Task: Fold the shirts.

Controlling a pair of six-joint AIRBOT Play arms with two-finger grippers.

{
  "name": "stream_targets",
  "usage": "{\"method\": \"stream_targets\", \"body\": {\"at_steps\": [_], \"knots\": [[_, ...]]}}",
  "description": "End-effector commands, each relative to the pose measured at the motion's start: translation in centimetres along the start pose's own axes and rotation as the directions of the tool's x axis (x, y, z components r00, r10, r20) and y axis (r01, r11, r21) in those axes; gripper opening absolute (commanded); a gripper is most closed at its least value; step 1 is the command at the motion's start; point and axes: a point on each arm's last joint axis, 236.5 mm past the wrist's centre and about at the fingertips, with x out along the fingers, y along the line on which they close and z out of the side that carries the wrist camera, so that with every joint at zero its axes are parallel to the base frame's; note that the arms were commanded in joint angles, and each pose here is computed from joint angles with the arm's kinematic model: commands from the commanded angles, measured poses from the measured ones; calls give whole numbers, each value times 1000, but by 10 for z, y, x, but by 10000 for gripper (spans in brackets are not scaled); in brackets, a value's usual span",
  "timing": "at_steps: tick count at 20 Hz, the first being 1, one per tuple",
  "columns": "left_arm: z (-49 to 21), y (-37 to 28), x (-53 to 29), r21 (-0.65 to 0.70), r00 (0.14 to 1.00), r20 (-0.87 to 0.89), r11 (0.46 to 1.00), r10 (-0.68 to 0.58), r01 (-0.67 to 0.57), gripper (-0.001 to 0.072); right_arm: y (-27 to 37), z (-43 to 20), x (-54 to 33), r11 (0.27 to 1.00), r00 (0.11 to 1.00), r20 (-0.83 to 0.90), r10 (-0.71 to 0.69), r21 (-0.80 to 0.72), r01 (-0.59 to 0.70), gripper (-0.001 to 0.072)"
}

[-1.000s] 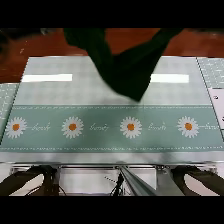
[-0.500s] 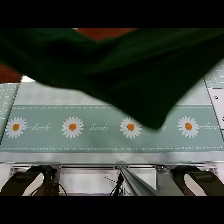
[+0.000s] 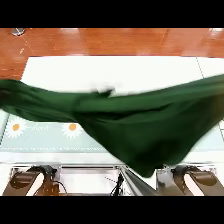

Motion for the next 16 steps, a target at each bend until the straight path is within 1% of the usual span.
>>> {"method": "stream_targets", "body": {"at_steps": [1, 2, 3, 5, 7, 8, 10, 12, 14, 15, 16], "knots": [[-61, 7, 83, -184, 985, -122, 978, -122, 98, 37, -13, -56, 88, 999, 986, -164, -22, 42, 29, 32], [-72, 18, 109, -243, 984, -130, 966, -122, 88, 36, -11, -70, 118, 997, 981, -193, -3, 80, 18, 32], [-79, 28, 131, -268, 983, -141, 960, -116, 74, 36, -5, -81, 145, 995, 976, -214, 31, 103, -9, 32], [-84, 50, 169, -280, 982, -171, 960, -80, 29, 37, -14, -90, 194, 992, 970, -240, 21, 124, 9, 32], [-83, 68, 202, -315, 978, -200, 949, -50, -15, 37, -27, -93, 242, 978, 963, -268, 35, 209, 23, 32], [-88, 73, 217, -339, 971, -233, 940, -50, -33, 37, -30, -99, 265, 962, 952, -298, 70, 274, 15, 32], [-108, 72, 242, -412, 945, -312, 910, -96, -44, 37, -28, -108, 301, 922, 929, -328, 172, 385, -35, 32], [-128, 62, 259, -398, 917, -372, 917, -145, -16, 37, -16, -117, 329, 869, 900, -329, 285, 486, -98, 33], [-146, 49, 267, -395, 887, -426, 919, -177, -7, 44, -4, -135, 346, 822, 862, -354, 364, 557, -119, 33], [-158, 38, 265, -402, 858, -469, 916, -209, 4, 194, -2, -147, 350, 817, 841, -385, 381, 566, -111, 33], [-166, 30, 258, -404, 825, -512, 915, -242, 18, 511, 0, -158, 351, 818, 820, -415, 394, 566, -107, 53]]}}
